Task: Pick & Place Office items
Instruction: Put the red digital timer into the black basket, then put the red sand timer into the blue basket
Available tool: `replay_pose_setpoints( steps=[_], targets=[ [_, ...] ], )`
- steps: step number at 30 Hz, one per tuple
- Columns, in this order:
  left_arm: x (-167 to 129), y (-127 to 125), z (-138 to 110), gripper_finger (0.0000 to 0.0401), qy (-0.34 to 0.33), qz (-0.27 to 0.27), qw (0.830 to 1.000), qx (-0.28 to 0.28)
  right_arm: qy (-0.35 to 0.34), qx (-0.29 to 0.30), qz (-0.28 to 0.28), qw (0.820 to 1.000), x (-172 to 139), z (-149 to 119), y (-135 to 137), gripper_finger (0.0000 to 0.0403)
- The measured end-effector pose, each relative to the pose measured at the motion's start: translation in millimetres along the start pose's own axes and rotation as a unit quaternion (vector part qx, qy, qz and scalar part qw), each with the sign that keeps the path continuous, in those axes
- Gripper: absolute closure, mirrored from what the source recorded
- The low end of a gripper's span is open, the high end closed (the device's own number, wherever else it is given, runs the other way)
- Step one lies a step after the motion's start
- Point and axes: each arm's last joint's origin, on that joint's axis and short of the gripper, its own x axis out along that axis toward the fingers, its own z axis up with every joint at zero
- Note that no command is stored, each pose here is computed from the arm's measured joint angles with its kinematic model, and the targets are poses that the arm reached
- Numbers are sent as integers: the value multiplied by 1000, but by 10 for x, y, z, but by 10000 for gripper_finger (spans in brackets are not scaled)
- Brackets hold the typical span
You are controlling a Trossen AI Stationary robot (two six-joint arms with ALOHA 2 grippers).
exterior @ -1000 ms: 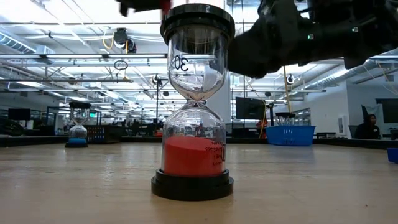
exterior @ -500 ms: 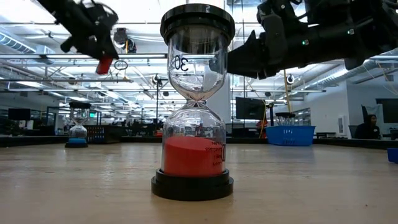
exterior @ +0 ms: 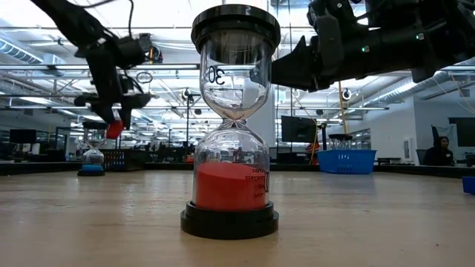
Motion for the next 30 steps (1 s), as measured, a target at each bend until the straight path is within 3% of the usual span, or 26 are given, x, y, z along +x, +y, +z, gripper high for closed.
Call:
replay_pose_setpoints(
  steps=[6, 10, 20, 26, 30],
  targets=[
    [279, -87, 8, 236, 0, 18, 1000, 3, 0, -2, 3, 1000, 0, 0, 3, 356],
    [429, -110, -34, 236, 11, 47, 999, 5, -2, -2, 34, 999, -1, 2, 19, 360],
    [524, -118, -75, 236, 21, 70, 997, 10, -3, -2, 41, 999, -2, 2, 25, 360],
    [518, -105, -98, 137, 33, 77, 996, 18, -3, -2, 41, 999, -2, 2, 25, 360],
    [458, -90, -87, 114, 30, 75, 997, 18, -3, -2, 41, 999, -2, 2, 25, 360]
  ],
)
